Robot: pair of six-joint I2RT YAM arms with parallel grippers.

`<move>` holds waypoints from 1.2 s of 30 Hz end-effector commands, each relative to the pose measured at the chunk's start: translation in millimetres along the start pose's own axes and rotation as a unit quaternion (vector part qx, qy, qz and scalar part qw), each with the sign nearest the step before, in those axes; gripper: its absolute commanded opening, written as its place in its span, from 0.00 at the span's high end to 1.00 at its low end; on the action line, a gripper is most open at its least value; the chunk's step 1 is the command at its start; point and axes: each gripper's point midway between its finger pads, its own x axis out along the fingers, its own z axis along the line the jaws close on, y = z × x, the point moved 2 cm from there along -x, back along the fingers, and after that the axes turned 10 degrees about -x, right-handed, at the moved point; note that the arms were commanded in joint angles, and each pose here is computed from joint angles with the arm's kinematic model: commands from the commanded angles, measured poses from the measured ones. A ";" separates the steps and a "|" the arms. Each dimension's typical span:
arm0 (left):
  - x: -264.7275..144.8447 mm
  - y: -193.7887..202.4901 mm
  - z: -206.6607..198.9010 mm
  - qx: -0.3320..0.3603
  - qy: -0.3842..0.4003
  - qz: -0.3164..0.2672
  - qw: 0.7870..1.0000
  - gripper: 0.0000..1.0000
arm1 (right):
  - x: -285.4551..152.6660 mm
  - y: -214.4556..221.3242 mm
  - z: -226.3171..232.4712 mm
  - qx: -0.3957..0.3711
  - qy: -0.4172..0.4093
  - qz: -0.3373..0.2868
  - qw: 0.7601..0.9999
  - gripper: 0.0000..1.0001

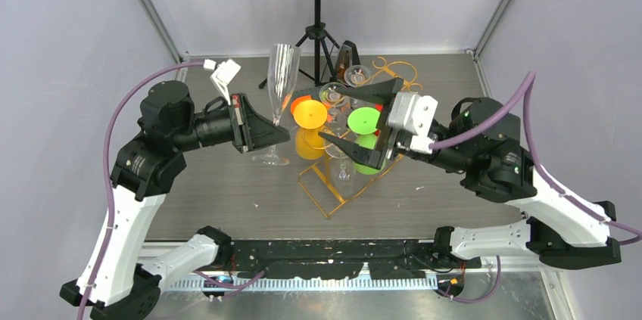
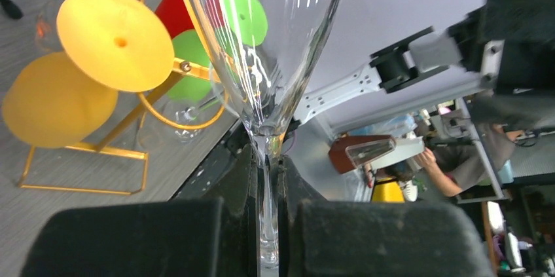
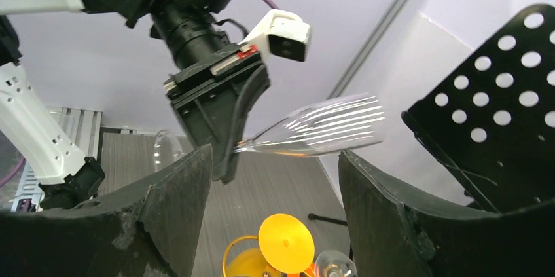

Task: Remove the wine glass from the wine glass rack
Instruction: Place the wine glass at the center of the board.

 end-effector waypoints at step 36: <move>-74.3 126.2 55.3 0.308 0.004 0.154 0.939 1.00 | -6.1 0.5 59.8 0.175 -0.260 0.112 0.943 0.21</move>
